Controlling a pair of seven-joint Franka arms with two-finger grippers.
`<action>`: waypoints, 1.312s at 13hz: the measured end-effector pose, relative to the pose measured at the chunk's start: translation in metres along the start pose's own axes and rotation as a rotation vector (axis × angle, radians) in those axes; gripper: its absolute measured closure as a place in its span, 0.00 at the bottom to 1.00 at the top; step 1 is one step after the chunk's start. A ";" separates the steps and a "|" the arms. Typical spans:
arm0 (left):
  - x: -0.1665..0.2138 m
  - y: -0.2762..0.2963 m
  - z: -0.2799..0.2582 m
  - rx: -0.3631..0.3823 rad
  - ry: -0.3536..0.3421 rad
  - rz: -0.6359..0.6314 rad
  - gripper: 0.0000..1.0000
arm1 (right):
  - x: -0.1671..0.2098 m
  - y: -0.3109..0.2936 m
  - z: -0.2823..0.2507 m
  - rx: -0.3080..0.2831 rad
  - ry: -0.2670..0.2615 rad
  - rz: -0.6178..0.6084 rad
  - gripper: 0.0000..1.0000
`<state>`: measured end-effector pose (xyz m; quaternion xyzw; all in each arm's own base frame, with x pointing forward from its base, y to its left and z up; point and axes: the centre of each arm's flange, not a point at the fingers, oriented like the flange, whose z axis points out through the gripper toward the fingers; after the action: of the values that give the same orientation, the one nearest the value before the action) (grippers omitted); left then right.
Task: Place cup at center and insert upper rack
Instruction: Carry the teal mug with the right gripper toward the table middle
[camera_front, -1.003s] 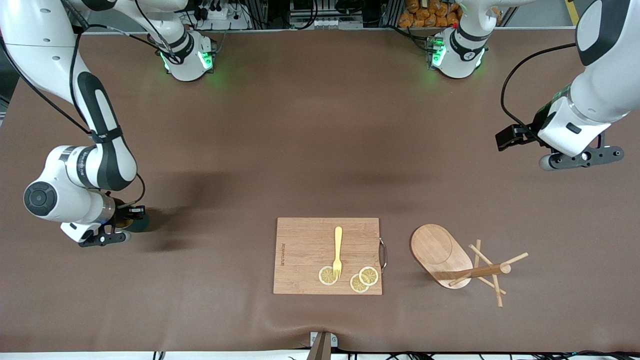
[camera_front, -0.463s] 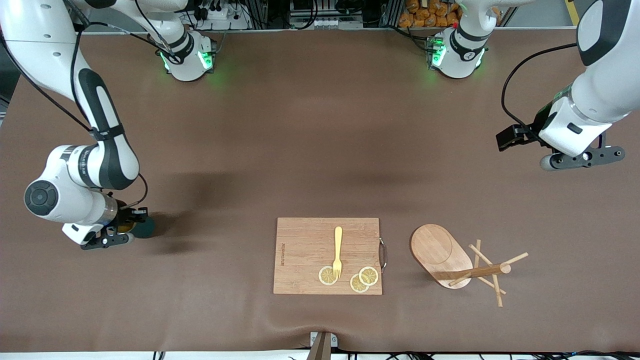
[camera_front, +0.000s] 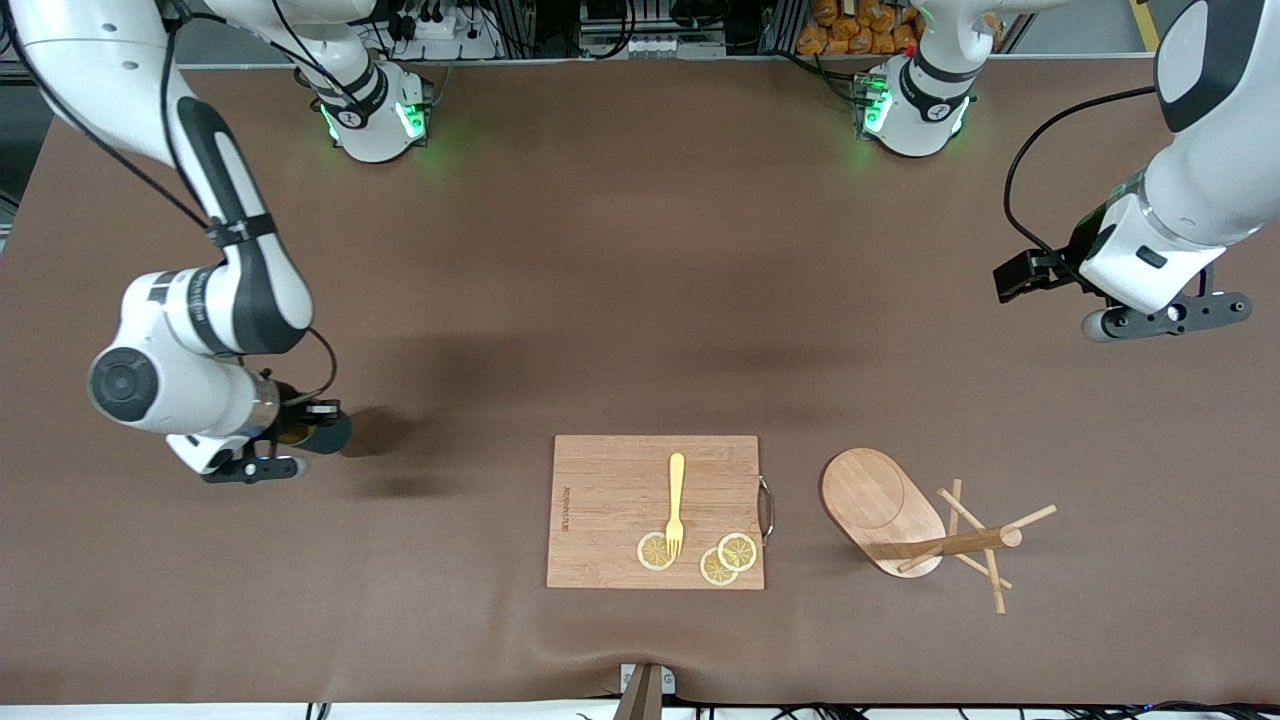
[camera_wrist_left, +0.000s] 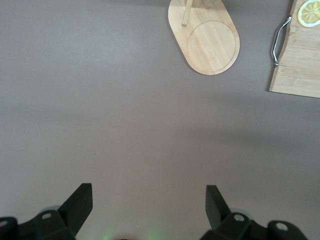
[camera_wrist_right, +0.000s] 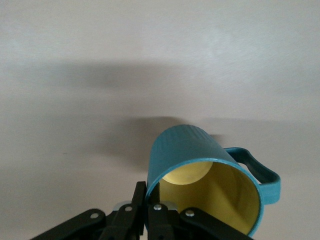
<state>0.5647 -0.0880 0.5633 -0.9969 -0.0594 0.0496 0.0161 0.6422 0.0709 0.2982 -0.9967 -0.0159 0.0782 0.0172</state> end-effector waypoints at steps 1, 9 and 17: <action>0.000 0.000 0.000 0.000 0.000 0.000 0.00 | -0.003 -0.026 -0.001 -0.005 0.001 0.020 0.95; 0.001 -0.004 0.000 0.000 -0.001 -0.008 0.00 | -0.073 -0.267 0.015 -0.030 0.050 0.226 0.95; 0.000 -0.001 0.000 0.000 0.000 -0.002 0.00 | -0.157 -0.395 0.024 0.106 -0.058 0.299 0.95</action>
<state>0.5649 -0.0870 0.5632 -0.9968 -0.0604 0.0498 0.0162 0.4724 0.4605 0.3138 -0.9829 0.1364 0.1094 0.0577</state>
